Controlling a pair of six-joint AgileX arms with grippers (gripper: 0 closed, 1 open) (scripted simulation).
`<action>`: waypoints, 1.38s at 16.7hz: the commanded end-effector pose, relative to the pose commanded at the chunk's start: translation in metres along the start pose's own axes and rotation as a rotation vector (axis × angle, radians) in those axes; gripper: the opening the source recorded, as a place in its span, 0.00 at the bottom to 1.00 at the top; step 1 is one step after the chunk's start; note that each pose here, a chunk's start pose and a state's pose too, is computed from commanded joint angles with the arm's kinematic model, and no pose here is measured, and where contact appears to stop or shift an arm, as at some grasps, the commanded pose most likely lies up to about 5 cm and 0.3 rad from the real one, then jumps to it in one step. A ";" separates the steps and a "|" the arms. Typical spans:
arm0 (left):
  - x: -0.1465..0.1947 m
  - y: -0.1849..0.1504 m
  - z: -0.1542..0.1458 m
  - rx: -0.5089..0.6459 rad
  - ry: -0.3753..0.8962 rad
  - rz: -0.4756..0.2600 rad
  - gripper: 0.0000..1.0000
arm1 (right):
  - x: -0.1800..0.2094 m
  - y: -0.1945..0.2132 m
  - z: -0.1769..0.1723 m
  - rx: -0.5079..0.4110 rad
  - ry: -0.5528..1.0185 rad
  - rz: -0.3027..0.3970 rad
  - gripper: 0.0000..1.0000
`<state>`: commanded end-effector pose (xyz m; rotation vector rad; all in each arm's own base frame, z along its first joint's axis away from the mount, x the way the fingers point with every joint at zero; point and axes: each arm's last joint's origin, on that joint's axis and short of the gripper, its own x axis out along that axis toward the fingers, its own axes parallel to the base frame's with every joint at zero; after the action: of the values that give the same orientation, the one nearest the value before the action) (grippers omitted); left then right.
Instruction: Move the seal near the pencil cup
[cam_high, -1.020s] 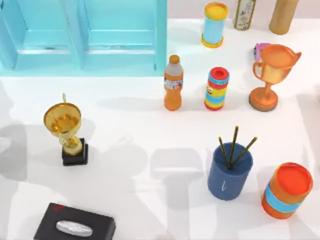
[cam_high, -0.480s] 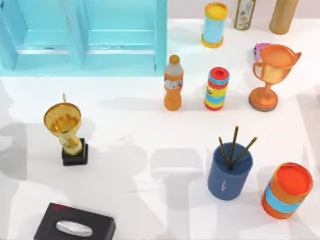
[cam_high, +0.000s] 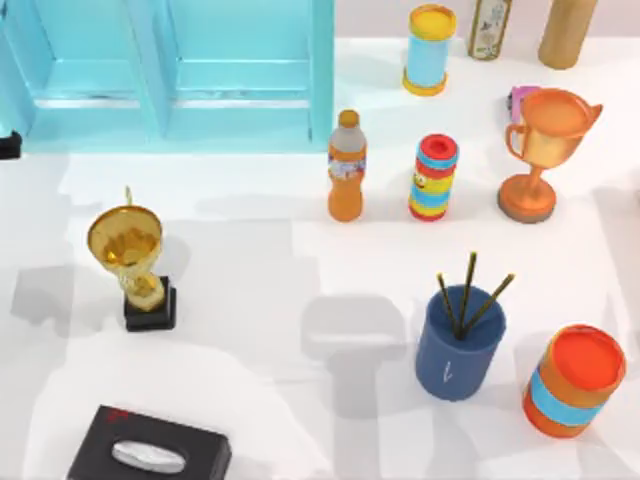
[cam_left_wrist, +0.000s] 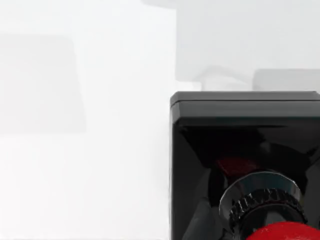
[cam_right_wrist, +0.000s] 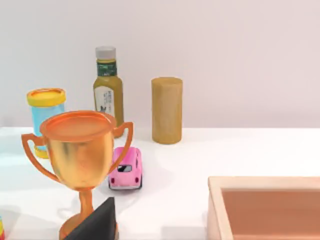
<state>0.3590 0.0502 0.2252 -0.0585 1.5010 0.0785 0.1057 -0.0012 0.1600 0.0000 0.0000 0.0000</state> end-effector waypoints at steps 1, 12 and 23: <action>-0.009 -0.015 -0.003 0.010 0.025 -0.005 0.00 | 0.000 0.000 0.000 0.000 0.000 0.000 1.00; -0.065 -0.092 -0.032 0.109 0.073 -0.014 0.00 | 0.000 0.000 0.000 0.000 0.000 0.000 1.00; -0.080 -0.224 -0.037 0.071 0.043 -0.028 0.00 | 0.000 0.000 0.000 0.000 0.000 0.000 1.00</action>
<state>0.3361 -0.1778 0.2998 -0.0244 1.5447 0.0018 0.1057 -0.0012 0.1600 0.0000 0.0000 0.0000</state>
